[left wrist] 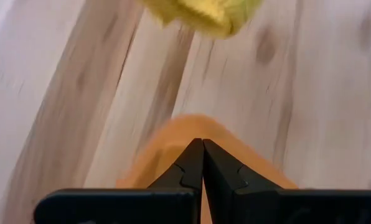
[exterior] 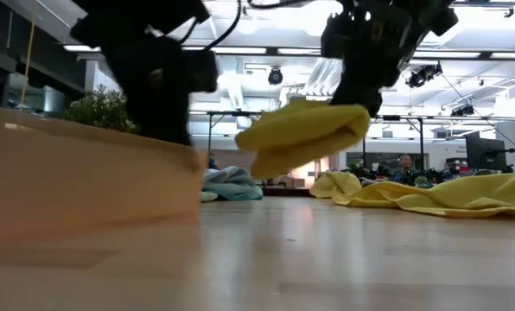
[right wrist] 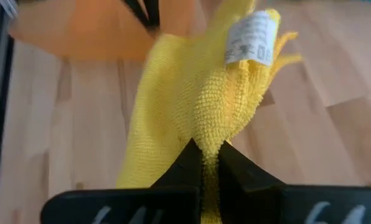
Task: Fold microfiber towels
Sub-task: Put the bottom yellow folded microfiber towel into the orange bin
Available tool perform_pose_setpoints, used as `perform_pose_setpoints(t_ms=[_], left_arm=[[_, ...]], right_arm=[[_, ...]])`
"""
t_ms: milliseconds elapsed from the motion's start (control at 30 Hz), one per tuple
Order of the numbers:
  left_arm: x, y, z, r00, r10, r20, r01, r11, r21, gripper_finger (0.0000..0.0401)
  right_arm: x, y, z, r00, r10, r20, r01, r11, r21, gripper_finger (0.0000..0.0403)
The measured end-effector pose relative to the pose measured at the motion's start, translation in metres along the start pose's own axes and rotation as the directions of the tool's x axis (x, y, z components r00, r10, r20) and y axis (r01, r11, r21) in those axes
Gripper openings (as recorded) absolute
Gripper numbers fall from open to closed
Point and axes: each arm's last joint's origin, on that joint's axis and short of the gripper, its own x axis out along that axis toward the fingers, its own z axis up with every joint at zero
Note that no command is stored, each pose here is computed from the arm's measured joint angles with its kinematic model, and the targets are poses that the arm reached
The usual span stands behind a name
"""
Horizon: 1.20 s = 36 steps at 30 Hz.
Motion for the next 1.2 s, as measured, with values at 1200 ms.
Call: perform_pose_setpoints(t_ms=[1200], left_arm=[[-0.285,0.019,0.016,0.807,0.021,0.59,-0.025,1.0,-0.001,0.0]], right_arm=[[0.131,0.058,0.11,0.964,0.174,0.199,-0.178,0.984,0.002,0.0]])
